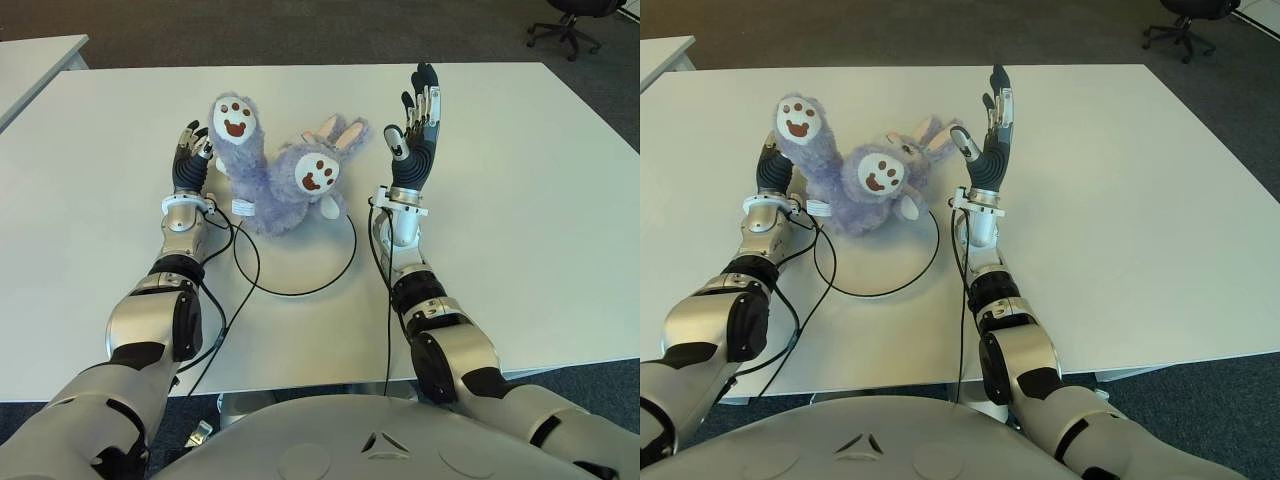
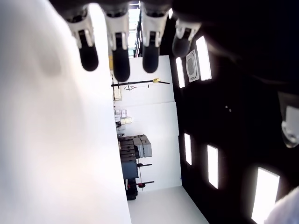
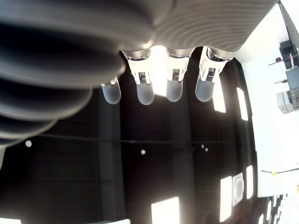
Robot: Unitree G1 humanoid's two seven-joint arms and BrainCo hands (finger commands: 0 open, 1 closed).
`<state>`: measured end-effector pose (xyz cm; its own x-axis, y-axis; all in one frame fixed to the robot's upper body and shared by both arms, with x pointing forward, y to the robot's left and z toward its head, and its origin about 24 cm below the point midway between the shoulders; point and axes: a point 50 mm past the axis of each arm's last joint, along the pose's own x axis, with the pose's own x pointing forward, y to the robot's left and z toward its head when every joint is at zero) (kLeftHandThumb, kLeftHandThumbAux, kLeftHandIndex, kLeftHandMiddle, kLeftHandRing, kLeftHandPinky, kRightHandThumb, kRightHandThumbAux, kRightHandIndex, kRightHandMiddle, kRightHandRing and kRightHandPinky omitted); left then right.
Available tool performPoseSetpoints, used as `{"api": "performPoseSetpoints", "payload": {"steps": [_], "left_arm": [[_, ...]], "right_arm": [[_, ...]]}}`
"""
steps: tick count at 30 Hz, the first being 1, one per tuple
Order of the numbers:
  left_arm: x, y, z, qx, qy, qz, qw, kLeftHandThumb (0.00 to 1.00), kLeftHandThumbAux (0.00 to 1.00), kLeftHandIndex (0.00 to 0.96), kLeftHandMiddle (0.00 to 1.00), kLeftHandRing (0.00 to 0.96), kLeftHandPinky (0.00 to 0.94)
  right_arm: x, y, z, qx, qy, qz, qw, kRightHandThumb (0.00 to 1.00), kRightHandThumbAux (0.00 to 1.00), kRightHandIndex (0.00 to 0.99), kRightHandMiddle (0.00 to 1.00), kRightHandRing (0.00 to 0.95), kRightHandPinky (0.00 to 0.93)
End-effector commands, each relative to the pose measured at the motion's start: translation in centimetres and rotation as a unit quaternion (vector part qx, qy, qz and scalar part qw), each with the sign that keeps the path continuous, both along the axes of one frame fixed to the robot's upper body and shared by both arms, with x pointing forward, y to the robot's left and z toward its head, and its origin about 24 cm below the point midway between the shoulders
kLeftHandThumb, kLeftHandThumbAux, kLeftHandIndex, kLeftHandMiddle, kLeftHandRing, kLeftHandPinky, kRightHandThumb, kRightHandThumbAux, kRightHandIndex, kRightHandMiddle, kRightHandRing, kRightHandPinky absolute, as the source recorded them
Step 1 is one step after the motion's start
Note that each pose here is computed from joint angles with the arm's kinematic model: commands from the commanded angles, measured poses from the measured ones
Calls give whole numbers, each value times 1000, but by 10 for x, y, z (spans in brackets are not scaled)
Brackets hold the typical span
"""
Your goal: Put the doll into the plate.
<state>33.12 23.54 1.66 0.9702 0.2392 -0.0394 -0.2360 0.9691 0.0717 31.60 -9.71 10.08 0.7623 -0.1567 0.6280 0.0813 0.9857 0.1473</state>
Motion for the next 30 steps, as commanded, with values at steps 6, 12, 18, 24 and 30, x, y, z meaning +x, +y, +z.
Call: {"api": "performPoseSetpoints", "payload": {"steps": [6,12,18,24,30], "left_arm": [[-27,-1,-42,-25,90,10,996,0,426,0,157,180,139],[-27,-1,-42,-22,90,8,996,0,426,0,167,178,111],[-28,0,-41,-14,89,5,996,0,421,0,165,188,105],[-27,0,-41,-15,89,3,996,0,417,0,164,190,109],[-27,1,-41,-16,89,3,996,0,429,0,175,204,122]], "right_arm": [[-5,-16,-32,-2,77,-17,997,0,448,4,33,30,42],[0,-22,-34,8,92,-20,996,0,458,8,37,34,46],[6,-29,-36,19,108,-23,994,0,485,14,44,44,46],[12,-37,-39,23,127,-30,991,0,494,18,45,44,43],[18,-43,-44,35,161,-41,985,0,513,14,34,34,36]]}}
